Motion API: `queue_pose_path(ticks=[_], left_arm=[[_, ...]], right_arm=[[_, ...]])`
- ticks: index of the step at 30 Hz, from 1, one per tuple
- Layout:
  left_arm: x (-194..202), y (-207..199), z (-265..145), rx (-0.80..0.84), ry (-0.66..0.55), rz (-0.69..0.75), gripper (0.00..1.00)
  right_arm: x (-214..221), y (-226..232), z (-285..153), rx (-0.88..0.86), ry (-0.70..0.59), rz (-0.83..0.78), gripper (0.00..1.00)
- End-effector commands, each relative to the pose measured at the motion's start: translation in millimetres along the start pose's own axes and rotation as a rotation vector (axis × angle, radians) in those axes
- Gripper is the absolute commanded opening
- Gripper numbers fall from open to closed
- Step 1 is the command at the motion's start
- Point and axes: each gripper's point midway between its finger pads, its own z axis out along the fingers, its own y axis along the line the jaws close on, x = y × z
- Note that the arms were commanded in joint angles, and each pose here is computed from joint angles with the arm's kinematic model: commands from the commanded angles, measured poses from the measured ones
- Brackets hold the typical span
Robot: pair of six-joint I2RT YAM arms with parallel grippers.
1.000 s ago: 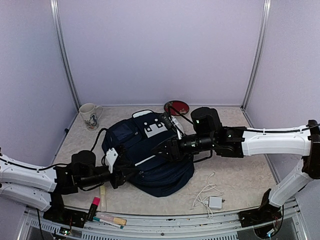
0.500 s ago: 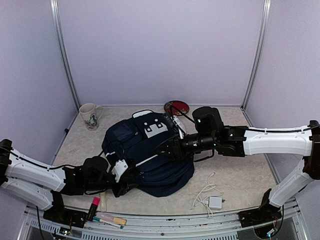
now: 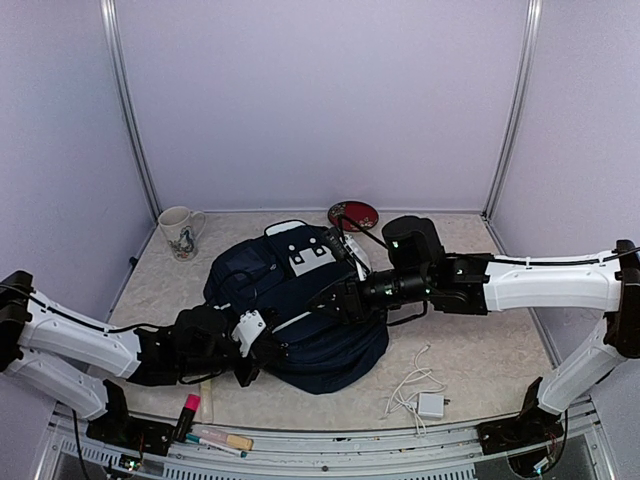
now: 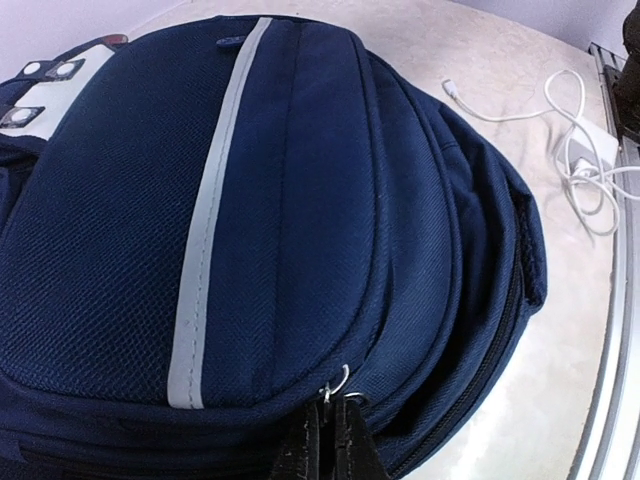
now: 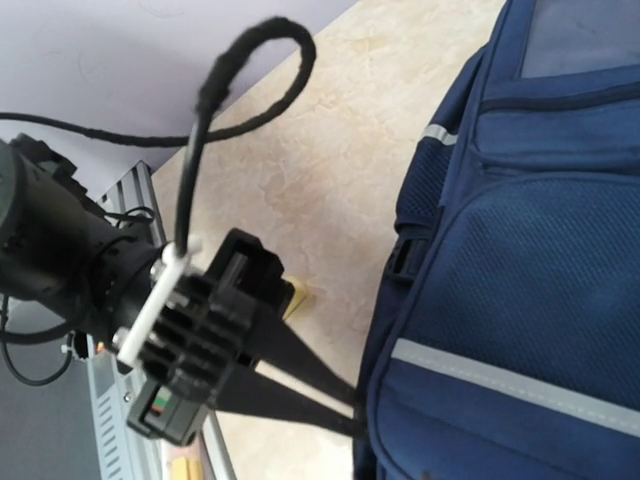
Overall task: Pack the student bag
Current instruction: Grab the upper front pocket of the bag from the center of the board, then hold the student bag at the center of the board.
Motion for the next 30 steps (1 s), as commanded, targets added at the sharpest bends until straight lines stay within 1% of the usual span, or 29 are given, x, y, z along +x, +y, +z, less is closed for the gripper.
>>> queue_pose_path(ticks=[1,4,6,7,8,9,12,13,16,18,19,21,22,24,26,30], left_arm=[[-9,-3,2,0.010,-0.015,0.016,0.00],[-10,1,-2,-0.013,-0.015,0.013,0.00],[-15,5,-7,-0.032,-0.032,0.012,0.00],[-18,6,-10,-0.037,-0.041,0.013,0.00],[-21,7,-13,-0.043,-0.053,0.015,0.00],[-24,8,-15,-0.050,-0.063,0.014,0.00],[-26,13,-19,-0.073,-0.071,0.010,0.00],[-27,13,-20,-0.075,-0.076,0.007,0.00],[-29,13,-22,-0.077,-0.086,-0.001,0.00],[-31,13,-23,-0.080,-0.090,0.000,0.00],[-31,12,-23,-0.080,-0.093,-0.001,0.00],[-31,12,-24,-0.081,-0.096,0.001,0.00],[-31,12,-25,-0.082,-0.094,0.003,0.00],[-31,13,-25,-0.083,-0.097,0.007,0.00],[-31,13,-25,-0.088,-0.097,0.012,0.00],[-32,14,-25,-0.092,-0.099,0.016,0.00]], right_arm=[[13,-9,4,0.011,0.041,-0.025,0.40],[20,-18,6,0.064,0.093,-0.090,0.42],[27,-38,6,0.163,0.151,-0.198,0.43],[30,-46,6,0.211,0.181,-0.284,0.44],[34,-53,6,0.256,0.212,-0.381,0.46],[41,-53,9,0.273,0.255,-0.551,0.48],[51,-61,17,0.389,0.300,-0.959,0.50],[51,-62,20,0.427,0.286,-1.084,0.50],[64,-62,29,0.464,0.255,-1.437,0.49],[61,-67,31,0.555,0.203,-1.596,0.44],[52,-69,32,0.608,0.182,-1.614,0.41],[44,-74,34,0.670,0.184,-1.622,0.38],[44,-75,35,0.678,0.184,-1.630,0.38],[38,-69,32,0.699,0.128,-1.650,0.37],[38,-65,29,0.695,0.105,-1.663,0.38],[42,-68,28,0.697,0.118,-1.676,0.38]])
